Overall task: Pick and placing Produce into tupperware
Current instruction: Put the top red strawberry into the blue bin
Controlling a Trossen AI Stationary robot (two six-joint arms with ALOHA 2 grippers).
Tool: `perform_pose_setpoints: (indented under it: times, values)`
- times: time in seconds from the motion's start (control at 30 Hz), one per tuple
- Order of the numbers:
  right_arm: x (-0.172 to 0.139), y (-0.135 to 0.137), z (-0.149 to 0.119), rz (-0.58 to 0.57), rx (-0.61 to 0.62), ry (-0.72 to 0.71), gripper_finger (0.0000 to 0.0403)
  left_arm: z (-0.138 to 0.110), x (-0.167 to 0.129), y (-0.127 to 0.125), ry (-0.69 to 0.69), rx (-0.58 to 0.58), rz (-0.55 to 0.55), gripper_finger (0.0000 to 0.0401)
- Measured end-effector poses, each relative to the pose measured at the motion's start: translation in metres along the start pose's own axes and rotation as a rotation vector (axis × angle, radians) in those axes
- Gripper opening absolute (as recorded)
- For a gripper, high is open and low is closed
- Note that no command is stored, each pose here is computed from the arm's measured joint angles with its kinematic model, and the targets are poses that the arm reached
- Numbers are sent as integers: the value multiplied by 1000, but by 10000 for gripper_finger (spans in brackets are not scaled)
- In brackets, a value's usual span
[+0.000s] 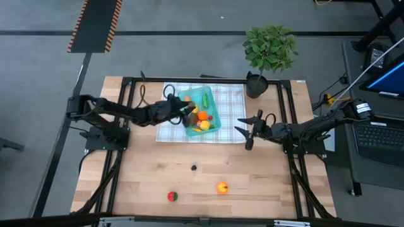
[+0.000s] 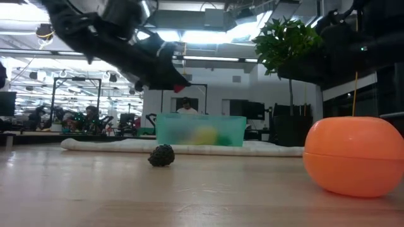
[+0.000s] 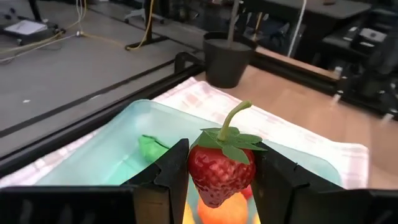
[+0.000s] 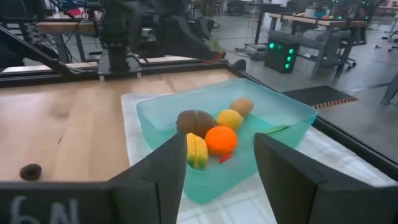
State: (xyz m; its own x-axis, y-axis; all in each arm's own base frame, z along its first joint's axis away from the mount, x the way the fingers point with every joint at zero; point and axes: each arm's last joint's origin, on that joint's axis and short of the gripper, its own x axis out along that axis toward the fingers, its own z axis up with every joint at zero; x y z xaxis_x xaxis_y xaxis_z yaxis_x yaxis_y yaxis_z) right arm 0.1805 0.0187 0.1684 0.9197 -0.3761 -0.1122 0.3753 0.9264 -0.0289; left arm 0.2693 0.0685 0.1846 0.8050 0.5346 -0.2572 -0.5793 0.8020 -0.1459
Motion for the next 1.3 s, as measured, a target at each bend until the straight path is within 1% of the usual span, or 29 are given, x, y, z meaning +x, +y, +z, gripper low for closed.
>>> perform_pose_setpoints:
  times: [0.17,0.27,0.4,0.5,0.6,0.67,0.8,0.93,1.3]
  values:
    - [2,-5,0,-28,-27,2,189,15,24,12,57,12,-14,131]
    - [4,-8,1,-47,-43,-1,189,27,35,20,93,18,1,131]
    - [6,-13,1,-75,-43,1,189,43,42,29,109,58,35,130]
    - [7,-16,1,-95,-40,2,189,50,45,36,153,70,-4,130]
    - [9,-19,1,-111,-38,3,189,55,47,43,184,63,4,130]
    - [9,-20,1,-119,-37,3,189,56,47,47,208,60,9,130]
    - [10,-22,1,-116,-33,0,189,61,49,50,221,44,-55,130]
    - [12,-25,2,-85,-26,-6,189,57,48,54,274,39,-43,130]
    - [13,-27,2,-91,-21,-6,189,55,49,53,281,37,-46,130]
